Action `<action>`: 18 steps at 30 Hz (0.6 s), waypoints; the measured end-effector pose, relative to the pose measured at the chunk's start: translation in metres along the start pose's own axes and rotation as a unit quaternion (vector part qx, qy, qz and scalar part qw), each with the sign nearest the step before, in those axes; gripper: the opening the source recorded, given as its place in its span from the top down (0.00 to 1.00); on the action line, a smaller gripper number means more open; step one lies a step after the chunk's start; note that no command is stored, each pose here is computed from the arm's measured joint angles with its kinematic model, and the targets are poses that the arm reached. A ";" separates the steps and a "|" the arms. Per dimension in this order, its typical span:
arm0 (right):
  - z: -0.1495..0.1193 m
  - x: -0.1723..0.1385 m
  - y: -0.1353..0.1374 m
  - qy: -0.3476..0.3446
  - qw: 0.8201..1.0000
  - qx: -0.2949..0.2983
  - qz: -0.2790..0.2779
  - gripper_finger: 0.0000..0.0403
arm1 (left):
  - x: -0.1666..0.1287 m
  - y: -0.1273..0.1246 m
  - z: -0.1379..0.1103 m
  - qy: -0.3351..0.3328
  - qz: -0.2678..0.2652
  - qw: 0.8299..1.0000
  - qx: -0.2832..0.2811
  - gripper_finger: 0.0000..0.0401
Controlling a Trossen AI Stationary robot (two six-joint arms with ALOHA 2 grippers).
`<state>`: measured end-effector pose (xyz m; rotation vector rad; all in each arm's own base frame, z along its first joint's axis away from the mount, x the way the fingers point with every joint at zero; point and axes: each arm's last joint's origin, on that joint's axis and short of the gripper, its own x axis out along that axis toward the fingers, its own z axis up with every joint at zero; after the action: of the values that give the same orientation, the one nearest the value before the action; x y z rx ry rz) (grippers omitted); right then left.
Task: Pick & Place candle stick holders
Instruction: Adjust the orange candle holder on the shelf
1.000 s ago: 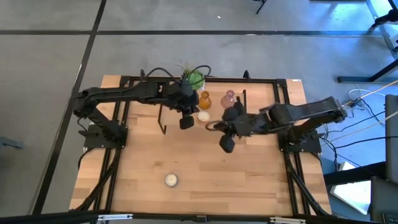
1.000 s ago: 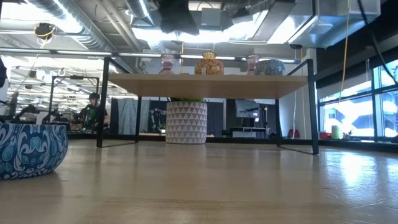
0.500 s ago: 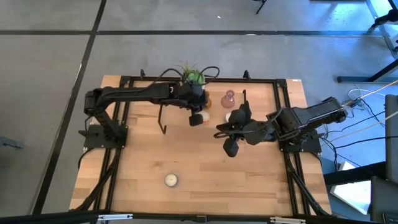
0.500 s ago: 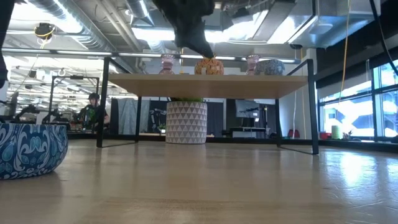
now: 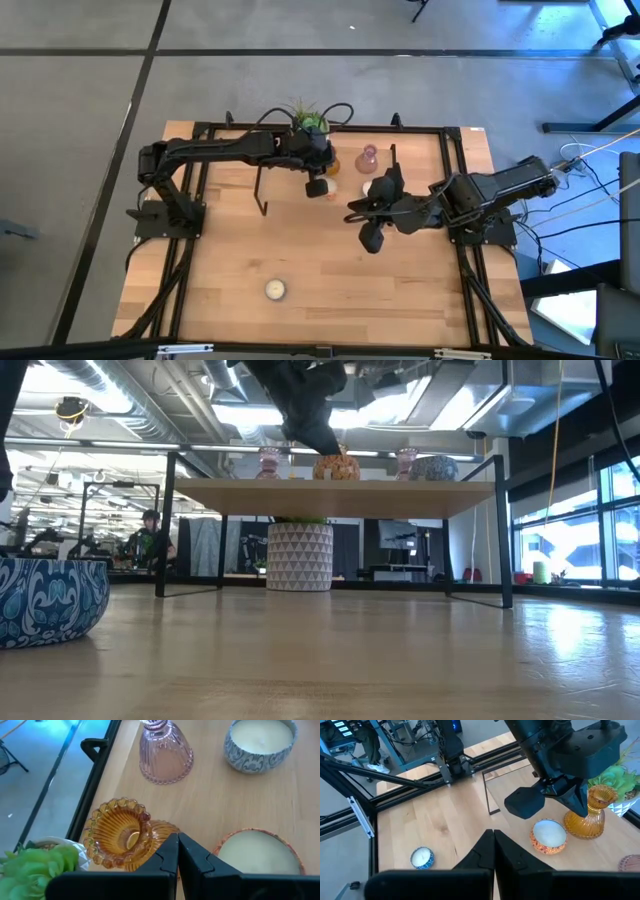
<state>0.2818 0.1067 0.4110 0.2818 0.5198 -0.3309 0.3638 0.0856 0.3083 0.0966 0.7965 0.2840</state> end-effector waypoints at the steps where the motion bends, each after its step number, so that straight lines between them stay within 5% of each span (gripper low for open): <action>1: 0.000 0.000 0.000 0.000 1.000 0.000 0.000 1.00 | 0.000 0.000 0.000 0.000 0.002 1.000 0.002 1.00; 18: 0.000 0.000 0.000 0.001 1.000 -0.003 -0.001 1.00 | 0.001 0.012 0.001 -0.008 0.020 1.000 -0.005 1.00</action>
<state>0.2819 0.1067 0.4105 0.2767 0.5229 -0.3310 0.3624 0.0977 0.3102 0.1051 0.7772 0.3242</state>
